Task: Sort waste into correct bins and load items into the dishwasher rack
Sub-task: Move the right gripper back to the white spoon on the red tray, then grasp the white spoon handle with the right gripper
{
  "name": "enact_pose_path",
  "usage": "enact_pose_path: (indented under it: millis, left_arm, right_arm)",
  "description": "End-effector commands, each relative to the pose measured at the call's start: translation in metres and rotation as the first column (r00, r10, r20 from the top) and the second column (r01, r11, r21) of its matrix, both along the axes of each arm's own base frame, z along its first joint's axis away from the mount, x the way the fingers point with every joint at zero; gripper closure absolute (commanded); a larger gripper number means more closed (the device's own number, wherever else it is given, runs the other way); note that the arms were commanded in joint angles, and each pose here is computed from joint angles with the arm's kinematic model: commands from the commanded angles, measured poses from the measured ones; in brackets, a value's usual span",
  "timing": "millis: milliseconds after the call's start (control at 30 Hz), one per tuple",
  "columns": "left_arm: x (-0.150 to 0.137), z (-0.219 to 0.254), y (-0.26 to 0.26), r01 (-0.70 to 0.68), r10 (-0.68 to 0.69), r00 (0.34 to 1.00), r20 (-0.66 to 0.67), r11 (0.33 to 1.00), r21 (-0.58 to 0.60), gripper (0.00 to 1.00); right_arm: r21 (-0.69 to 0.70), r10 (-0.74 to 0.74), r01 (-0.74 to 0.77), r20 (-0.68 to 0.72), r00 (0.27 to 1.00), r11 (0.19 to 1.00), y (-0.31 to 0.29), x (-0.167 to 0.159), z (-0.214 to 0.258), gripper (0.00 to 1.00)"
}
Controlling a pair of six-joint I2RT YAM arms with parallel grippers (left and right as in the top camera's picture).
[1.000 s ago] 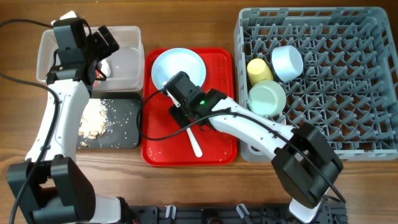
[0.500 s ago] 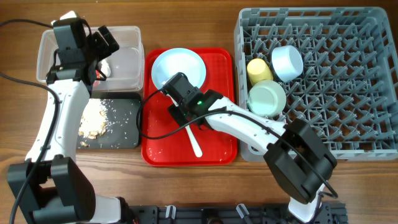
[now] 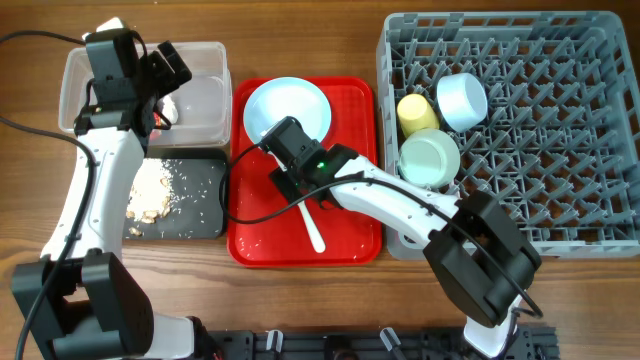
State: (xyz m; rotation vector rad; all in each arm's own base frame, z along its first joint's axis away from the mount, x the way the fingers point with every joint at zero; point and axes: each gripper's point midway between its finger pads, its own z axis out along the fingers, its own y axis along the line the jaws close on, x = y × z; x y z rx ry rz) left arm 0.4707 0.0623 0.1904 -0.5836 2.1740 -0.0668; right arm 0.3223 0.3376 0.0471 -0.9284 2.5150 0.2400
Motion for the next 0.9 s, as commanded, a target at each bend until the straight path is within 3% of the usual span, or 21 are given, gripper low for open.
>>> enact_pose_path:
  millis: [0, 300, 567, 667, 733, 867]
  left_arm:
    - [0.0, 0.004, 0.002, -0.008, 0.008, 1.0, 0.011, 1.0, -0.002, 0.0]
    - [0.0, 0.004, 0.002, -0.008, 0.008, 1.0, 0.011, 1.0, -0.002, 0.0]
    - [0.0, 0.004, 0.002, -0.008, 0.008, 1.0, 0.011, 1.0, -0.002, 0.0]
    - [0.0, 0.004, 0.002, -0.008, 0.008, 1.0, 0.011, 1.0, -0.002, 0.0]
    - [0.0, 0.004, 0.002, -0.008, 0.008, 1.0, 0.011, 1.0, -0.002, 0.0]
    - [0.0, 0.004, 0.002, -0.008, 0.008, 1.0, 0.011, 1.0, -0.002, 0.0]
  right_arm:
    - [-0.043, -0.007, 0.006, -0.017, 1.0, 0.999, -0.006, 0.0, -0.02, 0.47]
    - [-0.08, -0.019, 0.014, -0.057, 0.998, 0.997, -0.012, -0.004, -0.031, 0.49]
    - [0.015, 0.073, -0.071, -0.289, 0.955, 0.997, -0.005, -0.055, -0.015, 0.48]
    - [0.022, 0.06, -0.056, -0.306, 0.95, 0.998, -0.004, -0.058, -0.016, 0.5]
    - [0.015, 0.055, -0.053, -0.313, 0.948, 0.998, -0.006, -0.059, -0.019, 0.57]
    - [-0.008, 0.022, -0.025, -0.314, 0.949, 1.0, -0.012, -0.059, -0.024, 0.57]
